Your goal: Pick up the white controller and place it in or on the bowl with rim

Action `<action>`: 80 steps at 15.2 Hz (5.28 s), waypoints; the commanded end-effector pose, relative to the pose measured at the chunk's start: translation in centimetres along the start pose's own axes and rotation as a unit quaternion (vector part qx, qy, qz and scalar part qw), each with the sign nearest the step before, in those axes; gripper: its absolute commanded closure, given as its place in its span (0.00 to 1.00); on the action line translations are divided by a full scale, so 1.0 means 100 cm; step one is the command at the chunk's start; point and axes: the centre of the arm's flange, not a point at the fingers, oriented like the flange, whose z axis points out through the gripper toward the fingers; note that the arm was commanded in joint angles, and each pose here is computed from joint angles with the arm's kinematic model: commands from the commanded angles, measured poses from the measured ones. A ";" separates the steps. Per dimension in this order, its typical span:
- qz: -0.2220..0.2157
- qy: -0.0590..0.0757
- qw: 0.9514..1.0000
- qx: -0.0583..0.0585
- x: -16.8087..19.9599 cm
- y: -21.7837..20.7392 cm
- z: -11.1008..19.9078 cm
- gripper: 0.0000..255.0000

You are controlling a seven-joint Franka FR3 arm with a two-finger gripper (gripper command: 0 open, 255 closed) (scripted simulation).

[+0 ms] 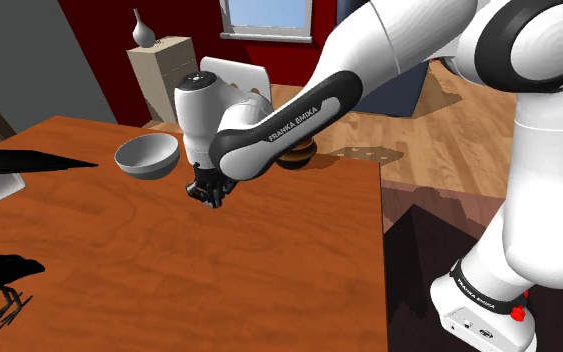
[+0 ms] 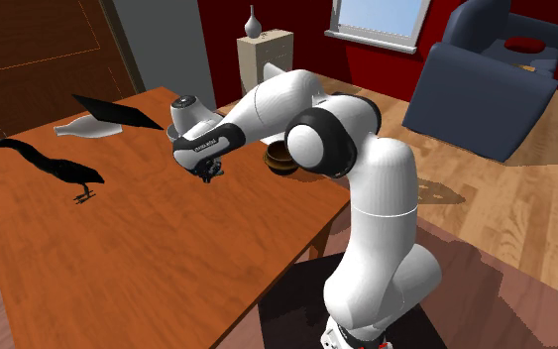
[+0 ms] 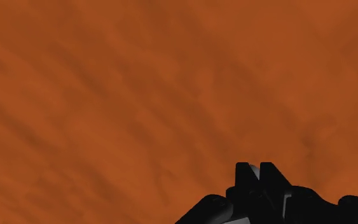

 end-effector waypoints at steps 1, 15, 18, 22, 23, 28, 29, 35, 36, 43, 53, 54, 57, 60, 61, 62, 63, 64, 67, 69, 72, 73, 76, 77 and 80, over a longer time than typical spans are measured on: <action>0.002 -0.001 1.000 -0.002 0.002 0.003 0.003 1.00; 0.182 -0.024 0.982 -0.037 0.057 -0.034 0.010 0.00; 0.182 -0.024 0.982 -0.037 0.056 -0.033 0.026 0.00; 0.182 -0.024 0.982 -0.037 0.056 -0.032 0.034 0.00; 0.182 -0.024 0.982 -0.037 0.056 -0.032 0.034 0.00; 0.182 -0.024 0.982 -0.037 0.056 -0.032 0.034 1.00; 0.182 -0.024 0.982 -0.037 0.056 -0.032 0.034 1.00; 0.182 -0.024 0.982 -0.037 0.056 -0.032 0.034 1.00; 0.182 -0.024 0.982 -0.037 0.056 -0.032 0.034 1.00; 0.182 -0.024 0.982 -0.037 0.061 -0.034 0.003 1.00; 0.182 -0.024 0.982 -0.037 0.068 -0.036 -0.049 1.00; 0.182 -0.024 0.982 -0.037 0.069 -0.036 -0.054 1.00; 0.182 -0.024 0.982 -0.037 0.071 -0.037 -0.070 1.00; 0.182 -0.024 0.982 -0.037 0.074 -0.037 -0.086 1.00; 0.182 -0.024 0.982 -0.037 0.075 -0.037 -0.091 1.00; 0.182 -0.024 0.982 -0.037 0.075 -0.038 -0.096 1.00; 0.182 -0.024 0.982 -0.037 0.076 -0.038 -0.101 1.00; 0.182 -0.024 0.982 -0.037 0.077 -0.038 -0.107 1.00; 0.182 -0.024 0.982 -0.037 0.079 -0.039 -0.122 1.00; 0.182 -0.024 0.982 -0.037 0.081 -0.039 -0.133 1.00; 0.182 -0.024 0.982 -0.037 0.085 -0.013 -0.135 1.00; 0.182 -0.024 0.982 -0.037 0.087 0.000 -0.136 1.00; 0.182 -0.024 0.982 -0.037 0.093 0.039 -0.137 1.00; 0.182 -0.024 0.982 -0.037 0.095 0.052 -0.138 1.00; 0.182 -0.024 0.982 -0.037 0.101 0.091 -0.139 1.00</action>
